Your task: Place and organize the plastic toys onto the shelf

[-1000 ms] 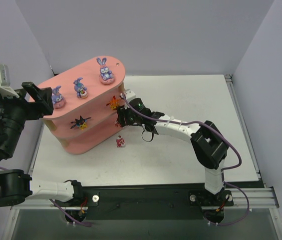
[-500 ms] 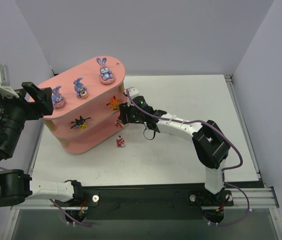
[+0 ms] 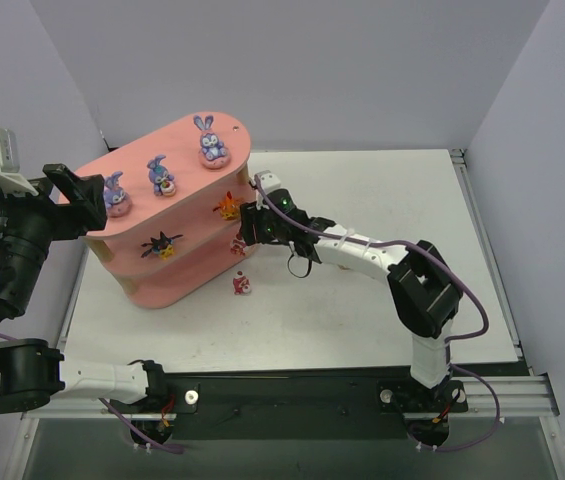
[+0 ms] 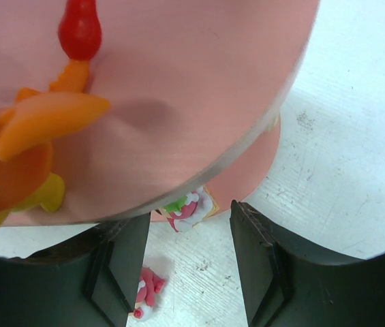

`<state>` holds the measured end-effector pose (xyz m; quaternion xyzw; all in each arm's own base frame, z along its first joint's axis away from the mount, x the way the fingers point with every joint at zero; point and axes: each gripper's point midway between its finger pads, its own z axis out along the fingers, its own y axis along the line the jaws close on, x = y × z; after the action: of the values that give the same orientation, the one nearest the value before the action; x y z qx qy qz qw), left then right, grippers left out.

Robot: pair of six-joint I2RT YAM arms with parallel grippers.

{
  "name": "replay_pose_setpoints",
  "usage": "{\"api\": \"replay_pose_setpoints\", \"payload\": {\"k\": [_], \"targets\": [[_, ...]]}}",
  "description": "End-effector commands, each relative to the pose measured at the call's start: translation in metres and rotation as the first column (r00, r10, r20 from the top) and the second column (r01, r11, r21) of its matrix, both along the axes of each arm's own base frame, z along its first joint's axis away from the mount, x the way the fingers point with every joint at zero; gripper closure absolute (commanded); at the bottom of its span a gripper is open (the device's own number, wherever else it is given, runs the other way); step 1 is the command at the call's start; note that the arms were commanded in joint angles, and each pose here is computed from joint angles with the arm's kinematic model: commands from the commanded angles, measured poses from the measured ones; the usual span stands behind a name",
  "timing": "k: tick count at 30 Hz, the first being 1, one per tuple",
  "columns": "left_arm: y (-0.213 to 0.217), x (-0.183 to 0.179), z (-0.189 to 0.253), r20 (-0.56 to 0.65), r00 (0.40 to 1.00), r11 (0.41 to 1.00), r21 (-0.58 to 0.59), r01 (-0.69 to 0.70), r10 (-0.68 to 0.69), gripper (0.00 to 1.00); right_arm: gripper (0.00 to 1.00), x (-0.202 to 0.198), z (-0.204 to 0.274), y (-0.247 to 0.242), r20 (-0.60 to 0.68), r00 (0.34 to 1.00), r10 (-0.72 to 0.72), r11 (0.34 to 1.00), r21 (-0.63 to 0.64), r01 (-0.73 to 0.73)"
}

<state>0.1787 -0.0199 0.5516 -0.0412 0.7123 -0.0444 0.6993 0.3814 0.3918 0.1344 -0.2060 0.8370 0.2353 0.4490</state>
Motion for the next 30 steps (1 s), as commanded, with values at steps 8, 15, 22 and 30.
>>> {"api": "replay_pose_setpoints", "payload": {"k": [8, 15, 22, 30], "targets": [[0.004, -0.001, 0.002, 0.008, 1.000, 0.999, -0.040, -0.006, 0.006, 0.19, 0.56, -0.019, 0.008, -0.039, -0.133, 0.976, -0.173, 0.961, 0.195, 0.197], [0.002, 0.000, 0.002, 0.009, 1.000, 0.999, -0.040, -0.006, 0.006, 0.19, 1.00, -0.029, -0.005, -0.012, -0.396, 0.910, -0.123, 0.859, 0.417, 0.298], [0.002, -0.001, 0.000, 0.006, 1.000, 0.999, -0.046, 0.001, -0.001, 0.19, 1.00, -0.031, -0.025, 0.017, -0.588, 0.807, -0.050, 0.790, 0.471, 0.392], [0.004, -0.001, 0.000, 0.006, 1.000, 0.999, -0.049, 0.000, 0.001, 0.19, 1.00, -0.039, -0.050, 0.016, -0.643, 0.764, -0.061, 0.804, 0.421, 0.419]]}}
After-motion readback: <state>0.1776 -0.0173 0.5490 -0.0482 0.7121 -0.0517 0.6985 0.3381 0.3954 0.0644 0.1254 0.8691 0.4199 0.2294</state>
